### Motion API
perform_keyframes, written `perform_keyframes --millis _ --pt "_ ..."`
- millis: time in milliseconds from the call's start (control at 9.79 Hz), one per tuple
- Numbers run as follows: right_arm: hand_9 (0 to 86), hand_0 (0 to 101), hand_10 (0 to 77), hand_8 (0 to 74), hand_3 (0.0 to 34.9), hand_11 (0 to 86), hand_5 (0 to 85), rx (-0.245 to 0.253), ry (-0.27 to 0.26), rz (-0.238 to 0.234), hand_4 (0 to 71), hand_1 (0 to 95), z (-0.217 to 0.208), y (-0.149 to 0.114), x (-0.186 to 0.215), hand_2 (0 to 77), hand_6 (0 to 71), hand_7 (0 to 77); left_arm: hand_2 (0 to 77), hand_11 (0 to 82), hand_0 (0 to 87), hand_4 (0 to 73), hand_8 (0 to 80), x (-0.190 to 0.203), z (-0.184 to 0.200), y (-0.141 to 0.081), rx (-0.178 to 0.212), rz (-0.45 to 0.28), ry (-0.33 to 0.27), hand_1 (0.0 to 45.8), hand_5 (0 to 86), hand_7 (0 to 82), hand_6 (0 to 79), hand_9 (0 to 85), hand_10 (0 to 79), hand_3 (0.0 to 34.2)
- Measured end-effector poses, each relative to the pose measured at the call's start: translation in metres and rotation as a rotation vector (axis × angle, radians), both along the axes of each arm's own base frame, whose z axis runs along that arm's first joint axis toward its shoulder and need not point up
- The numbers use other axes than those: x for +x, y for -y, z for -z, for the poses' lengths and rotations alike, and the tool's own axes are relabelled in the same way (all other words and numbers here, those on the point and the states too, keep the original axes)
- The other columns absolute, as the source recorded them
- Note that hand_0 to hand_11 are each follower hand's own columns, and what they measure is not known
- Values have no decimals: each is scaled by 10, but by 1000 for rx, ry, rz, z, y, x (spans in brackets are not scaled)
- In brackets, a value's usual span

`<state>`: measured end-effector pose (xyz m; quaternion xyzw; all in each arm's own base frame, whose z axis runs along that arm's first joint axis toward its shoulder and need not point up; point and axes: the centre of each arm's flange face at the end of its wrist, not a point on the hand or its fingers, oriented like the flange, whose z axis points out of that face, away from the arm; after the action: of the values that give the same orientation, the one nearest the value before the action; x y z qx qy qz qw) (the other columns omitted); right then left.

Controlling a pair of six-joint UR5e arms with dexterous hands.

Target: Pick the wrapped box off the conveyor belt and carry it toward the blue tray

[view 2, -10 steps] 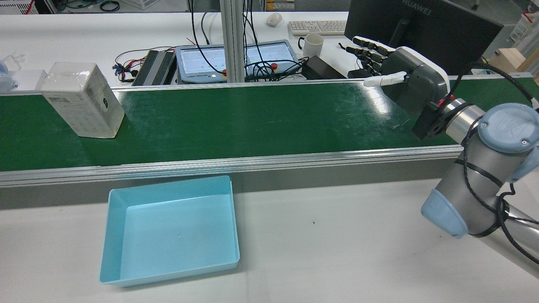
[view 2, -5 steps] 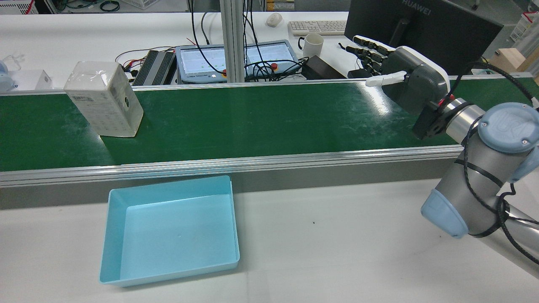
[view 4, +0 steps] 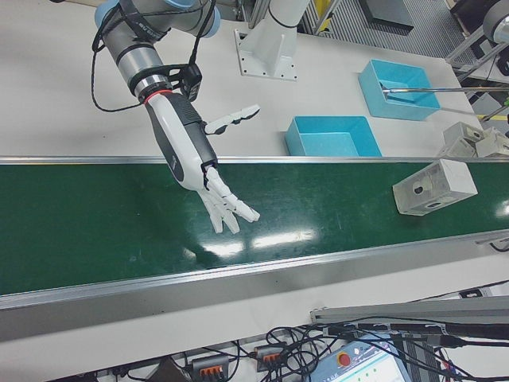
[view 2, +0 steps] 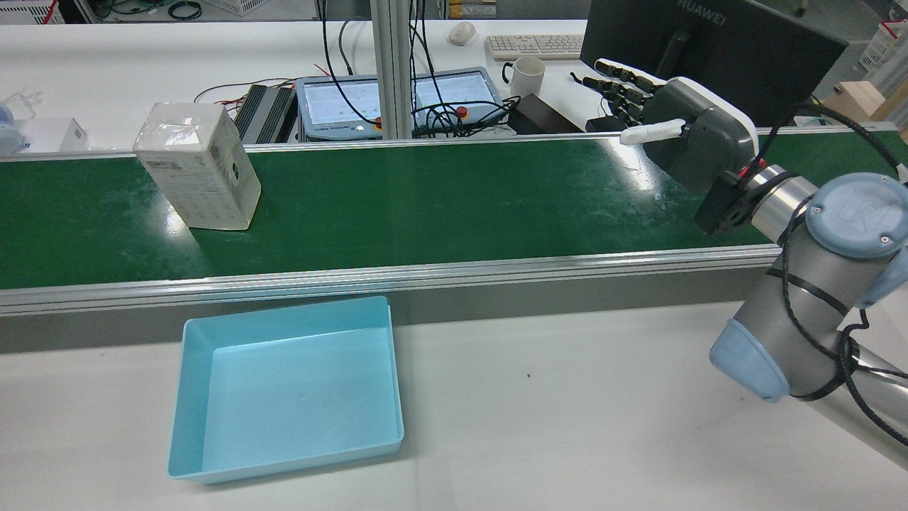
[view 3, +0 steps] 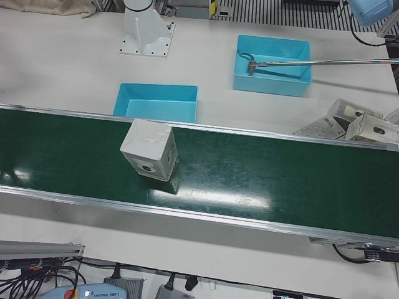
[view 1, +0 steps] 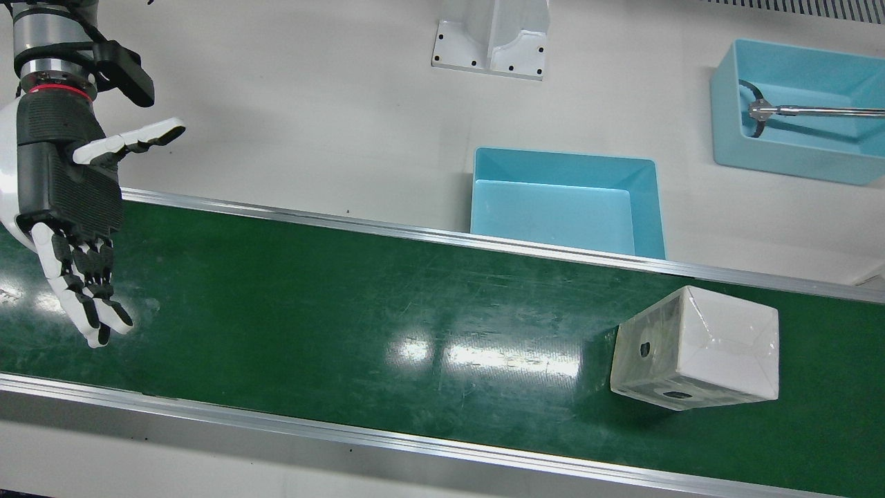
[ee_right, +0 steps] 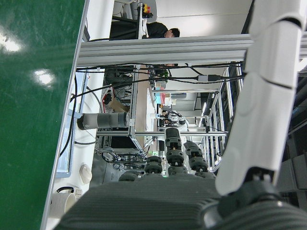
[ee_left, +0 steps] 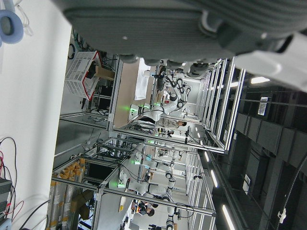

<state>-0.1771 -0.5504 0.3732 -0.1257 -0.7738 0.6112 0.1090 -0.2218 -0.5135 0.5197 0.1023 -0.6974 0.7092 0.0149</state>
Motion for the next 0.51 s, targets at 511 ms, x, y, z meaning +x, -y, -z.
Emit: perform_keyframes --millis 511 --pt "65 443 0 54 0 11 93 9 0 2 60 98 3 -4 1 65 38 147 11 5 0 0 5 0 0 0 0 0 0 0 11 5 5 0 0 0"
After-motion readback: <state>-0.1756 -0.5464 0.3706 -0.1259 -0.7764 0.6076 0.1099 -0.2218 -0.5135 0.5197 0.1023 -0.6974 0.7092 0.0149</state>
